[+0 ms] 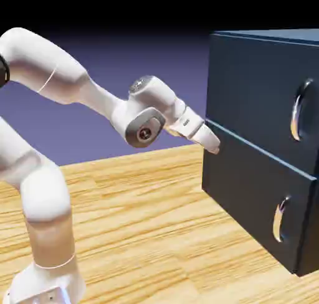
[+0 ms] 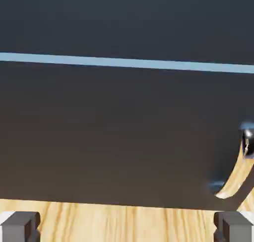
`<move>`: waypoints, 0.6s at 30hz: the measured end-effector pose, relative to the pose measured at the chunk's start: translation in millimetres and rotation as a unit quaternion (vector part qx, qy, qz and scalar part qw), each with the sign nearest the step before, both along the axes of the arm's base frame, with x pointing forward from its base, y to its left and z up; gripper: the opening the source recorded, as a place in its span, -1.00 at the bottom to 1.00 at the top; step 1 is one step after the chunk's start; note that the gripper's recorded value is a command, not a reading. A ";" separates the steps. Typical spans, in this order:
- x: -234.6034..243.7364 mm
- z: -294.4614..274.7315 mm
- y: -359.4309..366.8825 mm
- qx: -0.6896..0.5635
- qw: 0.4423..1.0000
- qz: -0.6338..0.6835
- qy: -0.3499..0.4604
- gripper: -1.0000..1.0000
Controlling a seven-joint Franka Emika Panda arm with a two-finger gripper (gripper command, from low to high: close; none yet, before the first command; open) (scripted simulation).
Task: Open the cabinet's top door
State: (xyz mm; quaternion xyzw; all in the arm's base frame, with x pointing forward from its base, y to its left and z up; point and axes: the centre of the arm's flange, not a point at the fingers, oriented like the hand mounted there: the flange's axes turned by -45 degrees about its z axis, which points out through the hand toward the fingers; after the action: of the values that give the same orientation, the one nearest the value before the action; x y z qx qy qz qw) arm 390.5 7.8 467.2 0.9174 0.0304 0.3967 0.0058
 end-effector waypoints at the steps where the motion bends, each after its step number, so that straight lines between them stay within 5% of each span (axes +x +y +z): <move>1: 0.8 7.4 2.4 -0.001 1.000 0.003 -0.008 0.00; 18: -3.7 110.3 14.6 -0.007 0.989 0.038 -0.140 0.00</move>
State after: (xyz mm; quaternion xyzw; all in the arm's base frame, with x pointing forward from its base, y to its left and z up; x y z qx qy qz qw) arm 386.8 22.4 577.6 0.8510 0.0667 0.5209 0.0020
